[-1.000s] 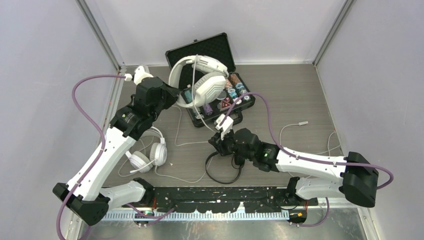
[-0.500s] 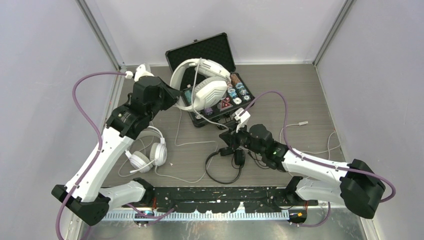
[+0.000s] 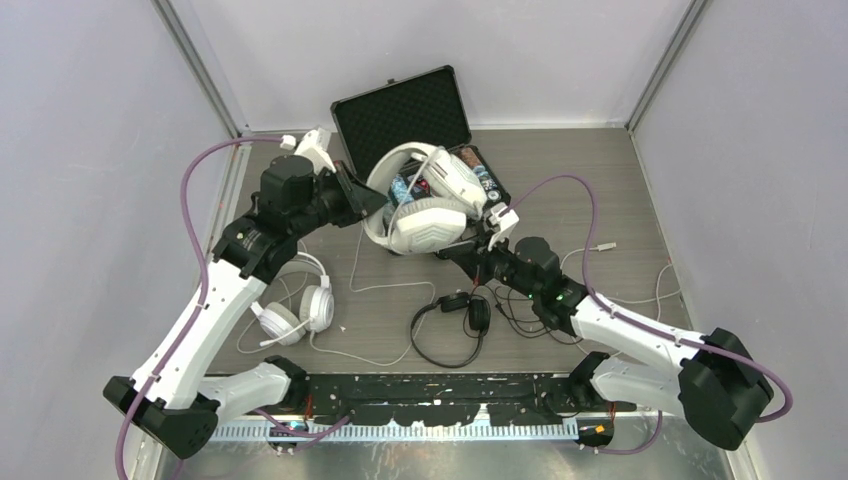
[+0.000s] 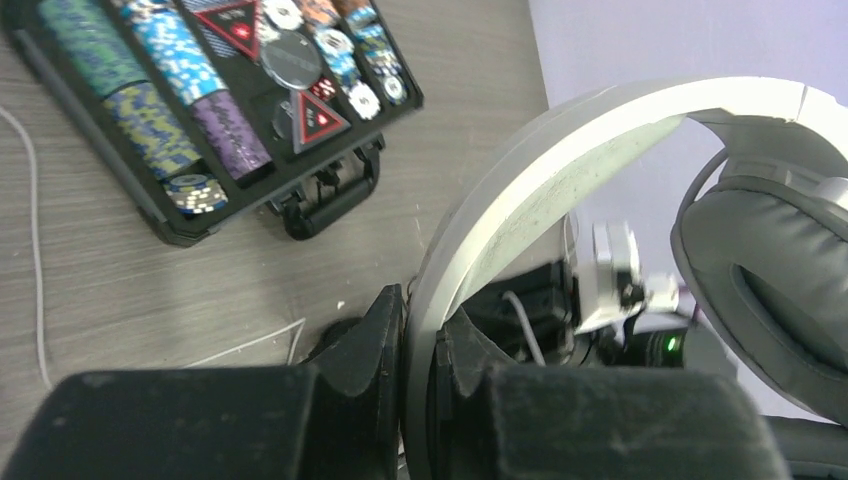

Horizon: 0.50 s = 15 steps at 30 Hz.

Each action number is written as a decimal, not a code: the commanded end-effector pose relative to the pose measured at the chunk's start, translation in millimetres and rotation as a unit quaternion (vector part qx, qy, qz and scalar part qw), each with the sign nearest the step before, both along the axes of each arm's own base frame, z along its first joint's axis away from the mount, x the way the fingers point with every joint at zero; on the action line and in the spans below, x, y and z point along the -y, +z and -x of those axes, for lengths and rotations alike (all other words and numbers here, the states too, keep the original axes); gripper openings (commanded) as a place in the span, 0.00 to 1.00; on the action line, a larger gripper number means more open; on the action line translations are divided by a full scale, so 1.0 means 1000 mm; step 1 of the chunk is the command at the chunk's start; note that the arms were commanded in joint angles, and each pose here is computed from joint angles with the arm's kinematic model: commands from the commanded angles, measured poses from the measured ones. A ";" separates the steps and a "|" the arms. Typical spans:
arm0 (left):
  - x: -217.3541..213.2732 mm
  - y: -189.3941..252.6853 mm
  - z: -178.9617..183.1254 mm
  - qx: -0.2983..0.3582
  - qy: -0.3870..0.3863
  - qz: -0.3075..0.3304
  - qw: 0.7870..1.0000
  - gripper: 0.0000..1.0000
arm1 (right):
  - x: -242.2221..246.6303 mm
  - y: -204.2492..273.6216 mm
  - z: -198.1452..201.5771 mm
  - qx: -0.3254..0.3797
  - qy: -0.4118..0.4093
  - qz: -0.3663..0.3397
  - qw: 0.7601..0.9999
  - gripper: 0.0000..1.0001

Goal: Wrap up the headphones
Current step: Wrap the headphones cable around the headphones.

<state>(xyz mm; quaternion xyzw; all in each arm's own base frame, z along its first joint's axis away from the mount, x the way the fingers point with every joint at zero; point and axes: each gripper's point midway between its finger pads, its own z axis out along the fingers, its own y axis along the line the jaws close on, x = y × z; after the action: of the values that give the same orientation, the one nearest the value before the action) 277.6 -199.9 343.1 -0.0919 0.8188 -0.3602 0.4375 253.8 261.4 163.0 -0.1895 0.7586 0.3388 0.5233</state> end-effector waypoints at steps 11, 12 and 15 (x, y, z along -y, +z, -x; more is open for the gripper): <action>0.026 0.024 0.051 0.197 -0.282 -0.121 0.931 0.00 | -0.005 0.065 0.012 -0.027 0.038 -0.067 0.997 0.00; 0.023 0.020 0.050 0.207 -0.284 -0.141 0.926 0.00 | -0.005 0.068 0.015 -0.034 0.042 -0.069 0.996 0.00; 0.009 0.009 0.042 0.235 -0.275 -0.205 0.910 0.00 | -0.006 0.075 0.024 -0.062 0.056 -0.066 0.994 0.00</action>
<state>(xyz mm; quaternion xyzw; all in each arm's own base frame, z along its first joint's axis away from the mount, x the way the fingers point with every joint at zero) 245.8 -217.3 332.2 0.2155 0.7919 -0.3392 0.4597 234.5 270.1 209.8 -0.1948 0.7485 0.4087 0.4845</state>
